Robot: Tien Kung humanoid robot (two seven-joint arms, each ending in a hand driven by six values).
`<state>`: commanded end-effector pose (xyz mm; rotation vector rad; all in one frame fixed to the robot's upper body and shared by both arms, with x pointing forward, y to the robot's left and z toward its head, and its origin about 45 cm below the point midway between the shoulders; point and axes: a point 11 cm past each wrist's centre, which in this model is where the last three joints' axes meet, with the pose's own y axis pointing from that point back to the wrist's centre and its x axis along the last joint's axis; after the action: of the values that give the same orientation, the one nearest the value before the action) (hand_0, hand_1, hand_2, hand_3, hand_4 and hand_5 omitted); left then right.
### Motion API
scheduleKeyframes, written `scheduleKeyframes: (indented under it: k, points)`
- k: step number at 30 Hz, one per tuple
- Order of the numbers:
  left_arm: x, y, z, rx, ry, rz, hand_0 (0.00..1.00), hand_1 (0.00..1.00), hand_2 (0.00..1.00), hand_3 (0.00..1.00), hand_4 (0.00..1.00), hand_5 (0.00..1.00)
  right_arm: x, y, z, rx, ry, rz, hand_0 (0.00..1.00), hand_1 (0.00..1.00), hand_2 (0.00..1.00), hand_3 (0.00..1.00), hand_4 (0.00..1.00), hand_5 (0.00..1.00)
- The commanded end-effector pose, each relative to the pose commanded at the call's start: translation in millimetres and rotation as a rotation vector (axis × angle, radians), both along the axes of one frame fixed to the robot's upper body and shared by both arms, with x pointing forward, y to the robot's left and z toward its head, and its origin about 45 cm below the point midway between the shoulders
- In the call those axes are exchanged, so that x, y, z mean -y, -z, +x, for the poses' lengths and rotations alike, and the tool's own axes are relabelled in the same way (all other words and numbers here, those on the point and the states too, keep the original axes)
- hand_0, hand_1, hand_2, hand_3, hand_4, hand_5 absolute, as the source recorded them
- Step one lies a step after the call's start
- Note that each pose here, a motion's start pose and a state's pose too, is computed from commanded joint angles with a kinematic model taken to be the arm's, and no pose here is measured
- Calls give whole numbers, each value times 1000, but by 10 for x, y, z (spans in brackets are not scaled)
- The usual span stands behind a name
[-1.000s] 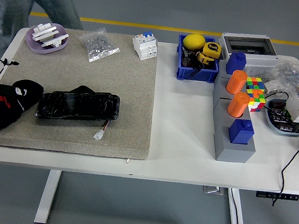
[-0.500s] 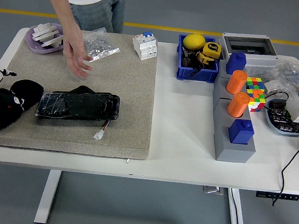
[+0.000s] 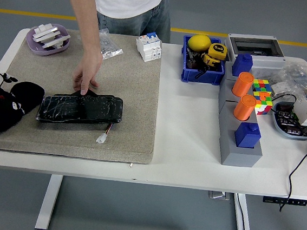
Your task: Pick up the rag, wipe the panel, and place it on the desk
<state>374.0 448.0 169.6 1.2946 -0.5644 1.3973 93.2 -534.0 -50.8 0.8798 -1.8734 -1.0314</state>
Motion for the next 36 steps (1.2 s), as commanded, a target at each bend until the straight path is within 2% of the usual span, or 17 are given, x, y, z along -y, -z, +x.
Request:
scheduleKeyframes:
  k: [6, 7, 12, 13, 18, 19, 20, 23, 27, 31, 34, 36]
  points:
    - [16, -1, 13, 15, 3, 21, 347, 358, 630, 594, 615, 51, 6, -6, 11, 4, 3, -1, 716, 268, 629, 626, 998, 576]
    - [17, -1, 14, 17, 3, 23, 293, 267, 548, 522, 310, 2, 8, -8, 14, 6, 3, -1, 716, 268, 629, 627, 998, 577]
    - [18, 7, 8, 25, 6, 39, 293, 267, 548, 522, 310, 2, 20, -20, 33, 10, 8, -5, 716, 268, 629, 627, 998, 577]
    - [19, 4, 6, 31, 7, 44, 254, 209, 508, 474, 238, 2, 23, -21, 33, 10, 8, -6, 716, 268, 629, 628, 998, 578]
    - [15, -15, -1, 49, 7, 67, 254, 209, 508, 474, 238, 2, 22, -23, 43, 12, 9, -5, 716, 268, 629, 628, 998, 578]
    - [18, -25, -2, 53, 7, 69, 232, 164, 490, 442, 189, 2, 20, -23, 46, 12, 11, -4, 716, 269, 630, 629, 998, 578]
    - [21, -34, -3, 56, 8, 72, 232, 164, 490, 442, 189, 2, 19, -22, 47, 12, 11, -4, 716, 269, 630, 629, 998, 578]
    - [45, -110, -4, 78, 13, 81, 232, 164, 490, 442, 189, 2, 21, -24, 48, 11, 10, -3, 716, 269, 630, 629, 998, 578]
    - [109, -299, -19, 133, 21, 82, 232, 153, 488, 434, 180, 2, 33, -30, 44, 11, 13, -4, 716, 269, 630, 630, 998, 578]
    - [191, -457, -90, 183, 6, 31, 225, 152, 488, 435, 180, 2, 41, -35, 41, 11, 17, -5, 716, 269, 630, 628, 998, 579]
    - [252, -486, -157, 210, -15, -28, 225, 152, 488, 435, 180, 2, 40, -33, 38, 12, 18, -5, 716, 269, 630, 628, 998, 579]
    - [307, -450, -214, 223, -29, -88, 221, 152, 490, 439, 188, 2, 35, -29, 33, 11, 20, -4, 716, 269, 630, 629, 998, 579]
